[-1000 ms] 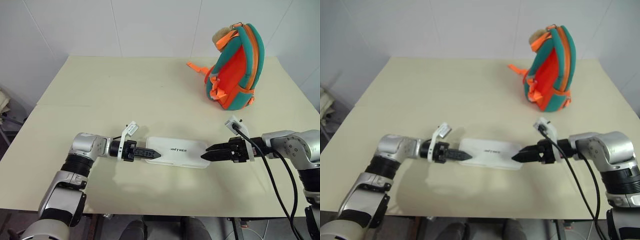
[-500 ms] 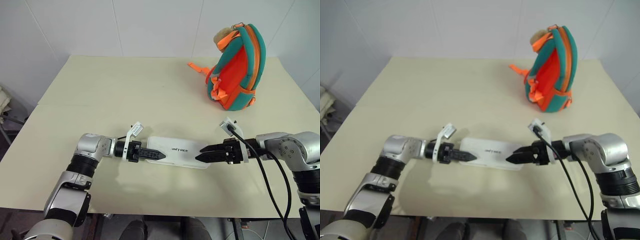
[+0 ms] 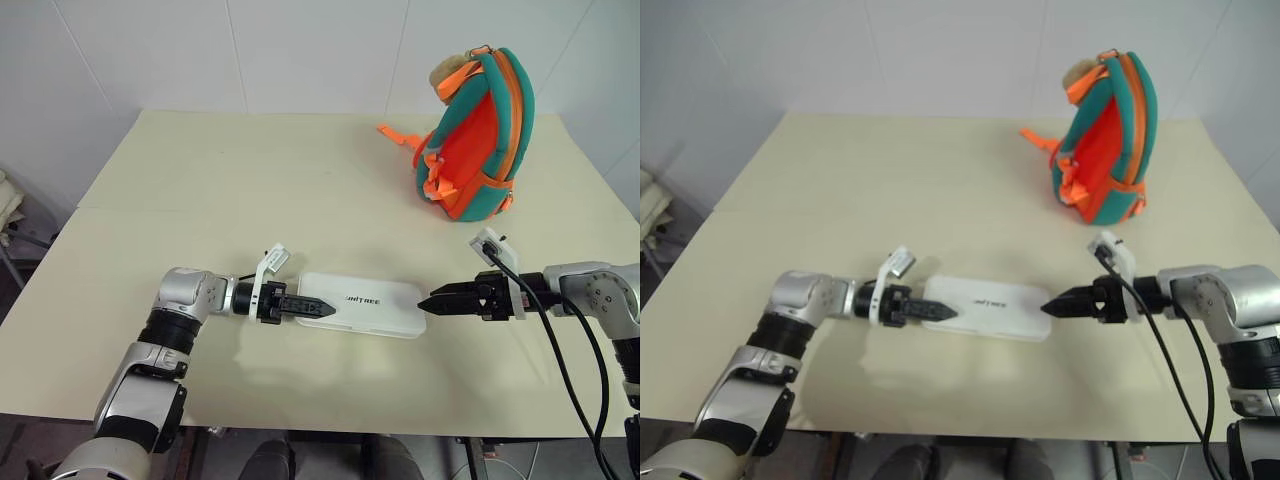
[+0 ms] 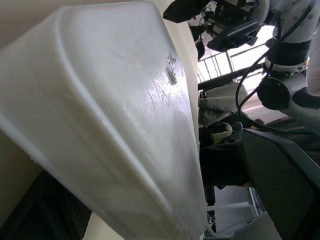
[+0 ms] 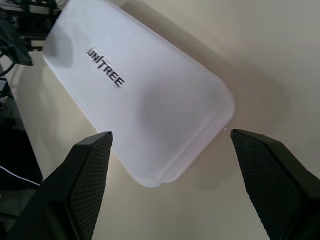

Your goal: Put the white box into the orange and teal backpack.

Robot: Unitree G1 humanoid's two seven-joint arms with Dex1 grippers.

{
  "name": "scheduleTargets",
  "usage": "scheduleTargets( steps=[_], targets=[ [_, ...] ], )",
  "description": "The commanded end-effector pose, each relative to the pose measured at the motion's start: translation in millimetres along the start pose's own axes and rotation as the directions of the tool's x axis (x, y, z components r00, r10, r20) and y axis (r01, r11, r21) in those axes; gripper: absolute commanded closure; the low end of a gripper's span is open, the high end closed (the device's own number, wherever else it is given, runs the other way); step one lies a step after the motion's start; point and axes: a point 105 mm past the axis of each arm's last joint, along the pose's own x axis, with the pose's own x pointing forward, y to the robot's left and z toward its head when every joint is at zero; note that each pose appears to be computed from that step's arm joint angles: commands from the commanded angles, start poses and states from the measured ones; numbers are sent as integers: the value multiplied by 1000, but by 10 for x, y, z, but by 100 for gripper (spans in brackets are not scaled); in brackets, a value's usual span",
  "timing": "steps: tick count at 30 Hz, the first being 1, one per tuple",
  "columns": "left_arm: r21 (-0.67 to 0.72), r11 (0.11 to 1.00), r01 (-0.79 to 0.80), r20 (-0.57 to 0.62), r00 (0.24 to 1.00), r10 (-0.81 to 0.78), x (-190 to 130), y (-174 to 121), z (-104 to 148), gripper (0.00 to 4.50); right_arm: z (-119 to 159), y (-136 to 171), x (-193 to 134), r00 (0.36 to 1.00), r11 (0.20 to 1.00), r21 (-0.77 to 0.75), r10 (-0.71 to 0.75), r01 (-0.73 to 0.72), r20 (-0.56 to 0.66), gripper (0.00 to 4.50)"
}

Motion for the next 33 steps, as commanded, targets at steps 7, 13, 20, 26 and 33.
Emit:
scheduleTargets(
  steps=[7, 13, 20, 26, 33],
  targets=[
    [-18, 1000, -8, -28, 1000, 7, 14, 37, -10, 219, 21, 77, -29, 1000, 999, -29, 15, -14, 20, 0],
    [-4, 1000, -10, 17, 1000, 10, -34, 15, 78, 318, 5, 107, -2, 999, 999, -30, 23, -22, 29, 0],
    [124, 992, 19, 65, 997, -28, -248, -159, 121, 318, 113, 112, -18, 994, 997, -74, -4, 12, 110, 0],
    [316, 947, -58, 144, 989, 12, -618, -329, 181, 318, 414, 83, -83, 942, 983, -119, -95, 140, 322, 0],
    [476, 848, -235, 255, 959, 123, -1008, -461, 175, 318, 749, 265, -19, 791, 963, -120, -124, 242, 599, 0]
  ],
)
